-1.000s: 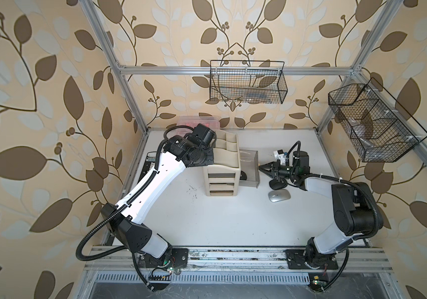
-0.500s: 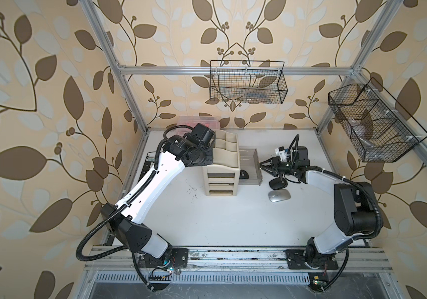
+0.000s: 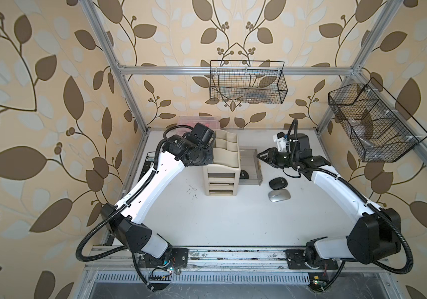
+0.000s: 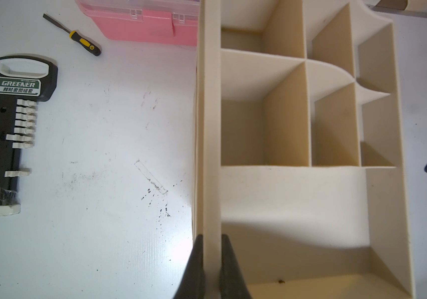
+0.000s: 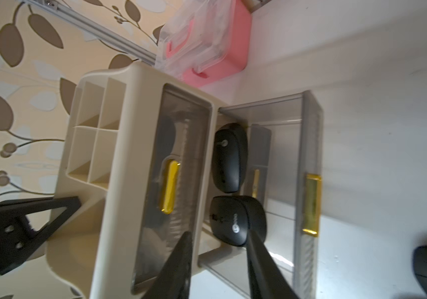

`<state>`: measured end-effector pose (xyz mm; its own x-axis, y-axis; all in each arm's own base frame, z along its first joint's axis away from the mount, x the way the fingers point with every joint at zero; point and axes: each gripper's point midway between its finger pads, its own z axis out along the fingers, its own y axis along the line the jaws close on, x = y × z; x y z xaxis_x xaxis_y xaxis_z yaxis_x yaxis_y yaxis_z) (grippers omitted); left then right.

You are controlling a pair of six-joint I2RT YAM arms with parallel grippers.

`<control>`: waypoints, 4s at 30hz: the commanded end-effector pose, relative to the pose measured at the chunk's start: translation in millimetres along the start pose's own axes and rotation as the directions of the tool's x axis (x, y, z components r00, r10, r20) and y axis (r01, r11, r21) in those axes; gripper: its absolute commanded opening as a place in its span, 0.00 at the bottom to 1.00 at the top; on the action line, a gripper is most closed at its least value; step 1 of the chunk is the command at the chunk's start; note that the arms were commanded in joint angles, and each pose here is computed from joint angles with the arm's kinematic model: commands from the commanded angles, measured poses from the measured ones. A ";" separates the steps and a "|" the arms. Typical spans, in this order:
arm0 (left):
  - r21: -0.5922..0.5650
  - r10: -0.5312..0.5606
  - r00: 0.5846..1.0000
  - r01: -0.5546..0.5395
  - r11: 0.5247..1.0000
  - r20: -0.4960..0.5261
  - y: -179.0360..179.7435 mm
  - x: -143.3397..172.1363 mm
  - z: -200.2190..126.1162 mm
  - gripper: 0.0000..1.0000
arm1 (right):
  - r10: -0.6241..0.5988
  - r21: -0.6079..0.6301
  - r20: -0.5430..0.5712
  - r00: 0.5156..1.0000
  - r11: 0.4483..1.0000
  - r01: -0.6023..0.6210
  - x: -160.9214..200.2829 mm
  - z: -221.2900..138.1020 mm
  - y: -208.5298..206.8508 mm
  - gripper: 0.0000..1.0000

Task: Take the mice out of the drawer
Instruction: Open the drawer in the storage box, then pick up the mouse from the drawer.

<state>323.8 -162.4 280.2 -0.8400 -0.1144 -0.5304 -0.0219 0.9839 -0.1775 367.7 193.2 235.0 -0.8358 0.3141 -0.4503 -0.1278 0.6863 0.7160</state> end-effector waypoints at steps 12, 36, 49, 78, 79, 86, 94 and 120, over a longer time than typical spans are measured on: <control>0.044 -0.015 1.000 0.014 0.999 0.024 0.4 -1.2 -11.9 0.00 | -0.003 0.088 -0.281 0.960 0.996 0.028 61.4 69.6 -1.2 0.15; 0.025 -0.017 0.999 0.016 1.000 0.029 3.0 -2.4 -11.5 0.00 | -0.018 0.214 -0.417 0.909 0.970 0.117 86.2 89.7 -42.4 0.09; 0.044 -0.033 0.999 0.032 0.998 0.026 1.1 -0.7 -11.5 0.00 | -0.067 0.233 -0.315 0.947 0.962 0.146 35.4 55.6 -21.2 0.14; 0.102 -0.105 0.986 0.092 0.991 0.128 -8.5 -10.5 -25.0 0.00 | 0.481 0.564 0.135 0.866 0.681 -0.466 40.5 33.9 -50.9 0.76; 0.094 -0.105 0.986 0.093 0.991 0.126 -7.2 -9.5 -23.3 0.00 | 0.477 0.567 0.136 0.869 0.682 -0.463 40.2 37.4 -49.6 0.77; 0.103 -0.104 0.985 0.090 0.991 0.137 -7.0 -8.7 -24.5 0.00 | 0.504 0.618 0.143 0.852 0.627 -0.474 50.2 48.5 -59.4 0.81; 0.115 -0.101 0.986 0.086 0.990 0.135 -9.5 -9.1 -23.6 0.00 | 0.520 0.638 0.142 0.842 0.602 -0.480 50.9 63.4 -64.4 0.84; 0.093 -0.101 0.983 0.087 0.992 0.153 -3.9 -8.6 -22.4 0.00 | 0.499 0.676 0.108 0.860 0.597 -0.432 40.1 64.1 -58.6 0.83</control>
<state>314.8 -166.5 280.5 -0.8058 -0.2116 -0.5531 -0.0580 0.9577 -0.2818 383.2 214.2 144.8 -0.7275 0.6790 -0.0985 0.6287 0.7172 0.3006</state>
